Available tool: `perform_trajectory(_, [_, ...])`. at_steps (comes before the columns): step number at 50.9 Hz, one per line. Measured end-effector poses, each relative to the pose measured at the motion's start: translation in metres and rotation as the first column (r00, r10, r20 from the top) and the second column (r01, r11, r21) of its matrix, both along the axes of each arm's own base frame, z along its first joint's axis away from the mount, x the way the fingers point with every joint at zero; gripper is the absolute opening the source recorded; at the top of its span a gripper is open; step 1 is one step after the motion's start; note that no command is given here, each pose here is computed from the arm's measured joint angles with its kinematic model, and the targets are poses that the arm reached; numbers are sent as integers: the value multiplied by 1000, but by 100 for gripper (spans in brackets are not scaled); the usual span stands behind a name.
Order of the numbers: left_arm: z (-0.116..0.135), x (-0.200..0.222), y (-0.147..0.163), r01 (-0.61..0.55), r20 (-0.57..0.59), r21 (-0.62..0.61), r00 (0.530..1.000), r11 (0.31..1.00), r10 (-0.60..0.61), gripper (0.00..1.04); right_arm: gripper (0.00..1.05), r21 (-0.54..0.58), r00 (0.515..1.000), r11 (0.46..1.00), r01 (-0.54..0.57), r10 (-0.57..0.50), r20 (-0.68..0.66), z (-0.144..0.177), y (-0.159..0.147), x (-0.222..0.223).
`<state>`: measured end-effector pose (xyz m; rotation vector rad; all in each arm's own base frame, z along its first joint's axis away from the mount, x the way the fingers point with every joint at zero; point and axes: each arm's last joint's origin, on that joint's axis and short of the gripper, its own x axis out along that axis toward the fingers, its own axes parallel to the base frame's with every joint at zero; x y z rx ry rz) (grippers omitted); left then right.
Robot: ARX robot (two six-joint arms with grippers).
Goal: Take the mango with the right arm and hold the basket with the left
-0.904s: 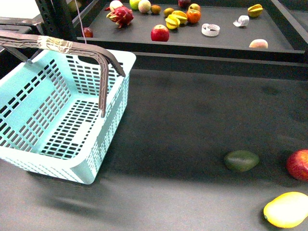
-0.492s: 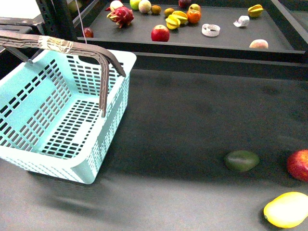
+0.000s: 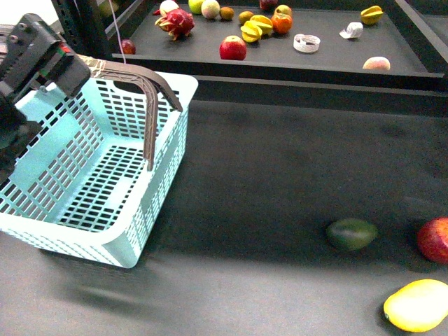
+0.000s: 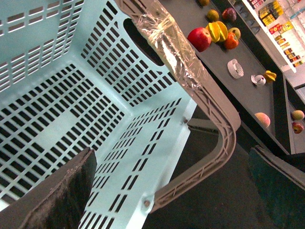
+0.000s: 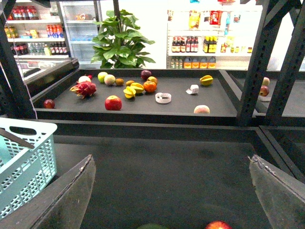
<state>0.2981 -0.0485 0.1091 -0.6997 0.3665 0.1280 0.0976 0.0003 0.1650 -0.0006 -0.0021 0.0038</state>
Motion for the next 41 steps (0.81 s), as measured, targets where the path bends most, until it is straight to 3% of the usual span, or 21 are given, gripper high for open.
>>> perform_trajectory(16, [-22, 87, -35, 23, -23, -32, 999, 999, -24, 99, 96, 0, 1000, 1000, 0, 0, 0, 0, 0, 0])
perform_trajectory(32, [-28, 128, -43, -15, -42, -4, 999, 1000, 15, 98, 96, 0, 1000, 1000, 0, 0, 0, 0, 0, 0])
perform_trajectory(41, [-29, 134, -38, -33, -45, 0, 998, 999, 33, 68, 96, 0, 1000, 1000, 0, 0, 0, 0, 0, 0])
